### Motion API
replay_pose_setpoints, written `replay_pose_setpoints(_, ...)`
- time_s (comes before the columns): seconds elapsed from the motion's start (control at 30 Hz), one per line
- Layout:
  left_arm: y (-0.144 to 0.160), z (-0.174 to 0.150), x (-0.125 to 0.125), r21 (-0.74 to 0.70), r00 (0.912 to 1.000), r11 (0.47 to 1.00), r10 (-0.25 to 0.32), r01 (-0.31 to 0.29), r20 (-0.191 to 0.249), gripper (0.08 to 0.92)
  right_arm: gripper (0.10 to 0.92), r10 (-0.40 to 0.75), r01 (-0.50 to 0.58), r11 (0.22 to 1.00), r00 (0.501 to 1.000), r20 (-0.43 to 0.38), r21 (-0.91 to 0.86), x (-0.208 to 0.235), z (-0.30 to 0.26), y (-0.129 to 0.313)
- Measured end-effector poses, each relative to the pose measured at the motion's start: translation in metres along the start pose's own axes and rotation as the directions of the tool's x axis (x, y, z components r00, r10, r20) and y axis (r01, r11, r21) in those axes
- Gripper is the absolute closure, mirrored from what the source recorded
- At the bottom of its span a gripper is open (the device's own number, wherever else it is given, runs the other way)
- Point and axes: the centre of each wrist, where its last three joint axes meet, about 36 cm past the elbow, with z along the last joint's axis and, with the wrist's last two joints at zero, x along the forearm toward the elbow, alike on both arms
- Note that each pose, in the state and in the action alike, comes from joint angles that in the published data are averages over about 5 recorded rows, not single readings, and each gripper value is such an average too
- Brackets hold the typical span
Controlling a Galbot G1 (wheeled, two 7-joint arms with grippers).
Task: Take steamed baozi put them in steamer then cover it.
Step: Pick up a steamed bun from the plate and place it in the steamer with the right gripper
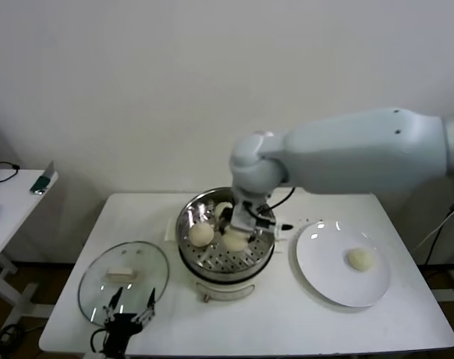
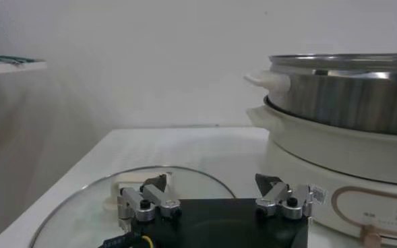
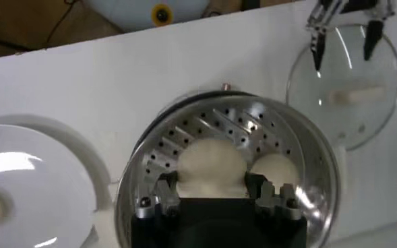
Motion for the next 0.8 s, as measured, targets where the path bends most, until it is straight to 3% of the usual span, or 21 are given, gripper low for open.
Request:
replay_pose_setpoints(0.37,0.001,0.001,-0.001,0.008,1.0,1.0,-0.006,0.006,0.003,0.177,0.35,-0.022,0.022,0.997,1.0,0.007,0.072,-0.051,-0.015,-0.012)
replay_pose_setpoints(0.63,0.001,0.002,-0.002,0.01,1.0,1.0,-0.007,0.007,0.005,0.177,0.217,-0.012,0.012,0.996,1.0,-0.003,0.094,-0.065,-0.019,-0.016)
replay_pose_setpoints(0.8,0.0,0.002,-0.002,0.011,1.0,1.0,-0.004,0.004,0.005,0.177,0.2,-0.002,0.002,0.996,1.0,-0.008,0.092,-0.059,-0.013,-0.016)
